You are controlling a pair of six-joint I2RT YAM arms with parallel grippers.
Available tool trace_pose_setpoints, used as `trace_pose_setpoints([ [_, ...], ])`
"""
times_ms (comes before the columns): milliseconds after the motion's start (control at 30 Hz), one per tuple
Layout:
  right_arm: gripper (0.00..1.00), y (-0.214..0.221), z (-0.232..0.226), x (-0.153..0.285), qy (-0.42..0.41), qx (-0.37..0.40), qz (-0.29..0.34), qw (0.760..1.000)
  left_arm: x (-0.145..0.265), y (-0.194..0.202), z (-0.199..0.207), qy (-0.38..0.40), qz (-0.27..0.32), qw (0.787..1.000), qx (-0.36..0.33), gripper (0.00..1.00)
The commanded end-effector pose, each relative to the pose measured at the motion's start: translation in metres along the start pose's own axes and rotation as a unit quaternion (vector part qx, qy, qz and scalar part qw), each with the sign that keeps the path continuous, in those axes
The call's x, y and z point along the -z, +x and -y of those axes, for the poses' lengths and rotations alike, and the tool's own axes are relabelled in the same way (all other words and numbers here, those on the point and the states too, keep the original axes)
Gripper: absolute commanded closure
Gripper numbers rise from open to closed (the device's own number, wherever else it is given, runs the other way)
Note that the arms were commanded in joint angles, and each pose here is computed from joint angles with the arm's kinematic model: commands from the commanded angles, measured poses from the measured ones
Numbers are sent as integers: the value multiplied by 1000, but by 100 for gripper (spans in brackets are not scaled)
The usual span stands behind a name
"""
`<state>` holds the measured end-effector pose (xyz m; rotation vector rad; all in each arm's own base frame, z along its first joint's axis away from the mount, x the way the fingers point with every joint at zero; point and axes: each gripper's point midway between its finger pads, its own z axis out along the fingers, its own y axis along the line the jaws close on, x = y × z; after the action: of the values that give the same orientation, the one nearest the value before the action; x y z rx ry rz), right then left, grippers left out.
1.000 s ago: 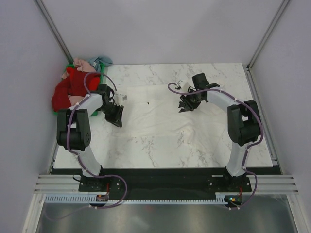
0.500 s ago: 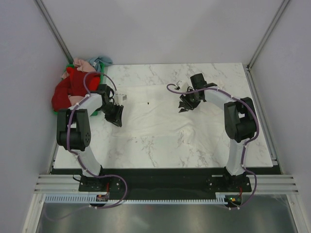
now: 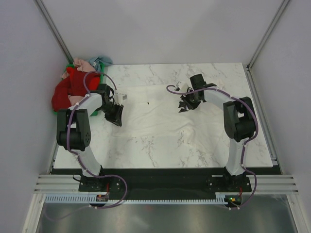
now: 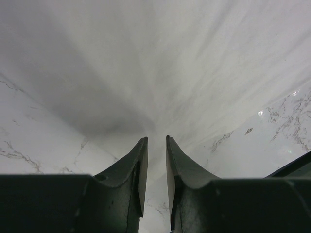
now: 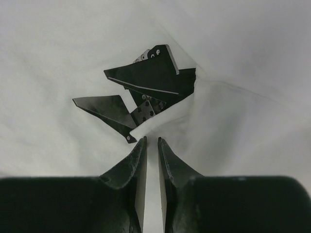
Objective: Fold and stack the t-shirts
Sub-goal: Fold the tshirt
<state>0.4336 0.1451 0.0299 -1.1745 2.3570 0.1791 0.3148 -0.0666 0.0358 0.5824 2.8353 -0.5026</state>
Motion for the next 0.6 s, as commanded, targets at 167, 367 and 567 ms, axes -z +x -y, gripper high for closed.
trace_pose_setpoints([
  [167, 95, -5, 0, -2, -1, 7, 0, 1000, 4, -14, -3, -5, 16, 1000, -25, 72],
  [367, 100, -17, -4, 15, 2, 9, 22, 1000, 2, -13, -2, 1, 14, 1000, -22, 73],
  [567, 100, -33, -9, 29, 1, 13, 44, 999, 1, -13, 0, 4, 16, 1000, -20, 73],
])
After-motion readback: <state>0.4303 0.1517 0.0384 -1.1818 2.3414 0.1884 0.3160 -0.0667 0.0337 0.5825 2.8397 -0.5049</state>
